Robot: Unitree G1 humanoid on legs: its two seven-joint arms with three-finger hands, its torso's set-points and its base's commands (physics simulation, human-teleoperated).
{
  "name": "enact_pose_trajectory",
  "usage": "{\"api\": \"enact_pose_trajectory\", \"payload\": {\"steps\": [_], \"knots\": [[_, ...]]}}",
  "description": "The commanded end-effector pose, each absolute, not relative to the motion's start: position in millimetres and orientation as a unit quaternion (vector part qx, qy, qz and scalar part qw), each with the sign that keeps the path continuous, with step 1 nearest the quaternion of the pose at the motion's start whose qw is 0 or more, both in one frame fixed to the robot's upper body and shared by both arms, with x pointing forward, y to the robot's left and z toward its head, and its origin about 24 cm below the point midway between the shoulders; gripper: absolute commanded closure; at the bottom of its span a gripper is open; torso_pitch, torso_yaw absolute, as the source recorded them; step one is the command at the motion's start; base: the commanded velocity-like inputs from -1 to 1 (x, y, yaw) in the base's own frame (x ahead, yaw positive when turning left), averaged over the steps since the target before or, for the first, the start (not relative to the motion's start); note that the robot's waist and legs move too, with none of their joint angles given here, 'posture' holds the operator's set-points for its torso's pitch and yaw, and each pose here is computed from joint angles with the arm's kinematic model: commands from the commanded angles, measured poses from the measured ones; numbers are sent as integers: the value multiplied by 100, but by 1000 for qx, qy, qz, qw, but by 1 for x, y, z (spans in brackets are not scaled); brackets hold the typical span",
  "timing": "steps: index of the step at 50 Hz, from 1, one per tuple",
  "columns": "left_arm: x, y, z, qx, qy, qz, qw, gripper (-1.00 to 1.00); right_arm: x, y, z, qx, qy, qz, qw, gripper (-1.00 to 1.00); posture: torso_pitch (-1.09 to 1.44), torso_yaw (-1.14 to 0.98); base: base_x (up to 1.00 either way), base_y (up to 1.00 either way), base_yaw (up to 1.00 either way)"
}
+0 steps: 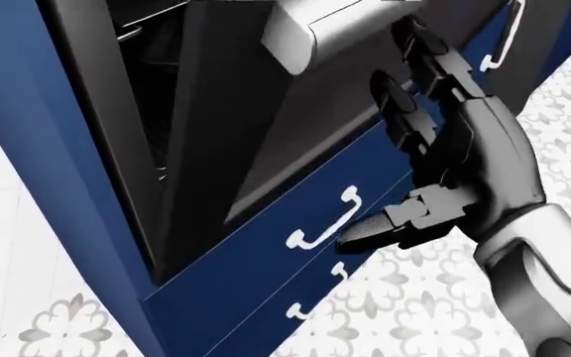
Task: Close the oven door.
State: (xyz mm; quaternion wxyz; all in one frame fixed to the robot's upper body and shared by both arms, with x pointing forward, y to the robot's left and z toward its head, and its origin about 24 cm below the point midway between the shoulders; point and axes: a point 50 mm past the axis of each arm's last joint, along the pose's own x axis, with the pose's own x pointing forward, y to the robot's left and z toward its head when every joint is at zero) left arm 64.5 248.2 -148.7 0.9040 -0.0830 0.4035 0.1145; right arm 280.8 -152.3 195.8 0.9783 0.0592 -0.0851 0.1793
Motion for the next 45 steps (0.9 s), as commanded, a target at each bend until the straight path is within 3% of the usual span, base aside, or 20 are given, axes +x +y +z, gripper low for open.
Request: {"api": "enact_pose_trajectory", "payload": {"steps": [1, 27, 45], "knots": [[68, 255, -145, -74, 389, 119, 910, -100, 284, -150, 209, 45, -109, 179, 977, -100, 0, 0, 0, 0, 0], [68, 254, -145, -81, 388, 120, 910, -100, 391, -29, 268, -77, -90, 266, 957, -100, 0, 0, 0, 0, 0], [66, 254, -146, -83, 389, 121, 910, -100, 396, 32, 259, -138, -62, 286, 946, -100, 0, 0, 0, 0, 0]]}}
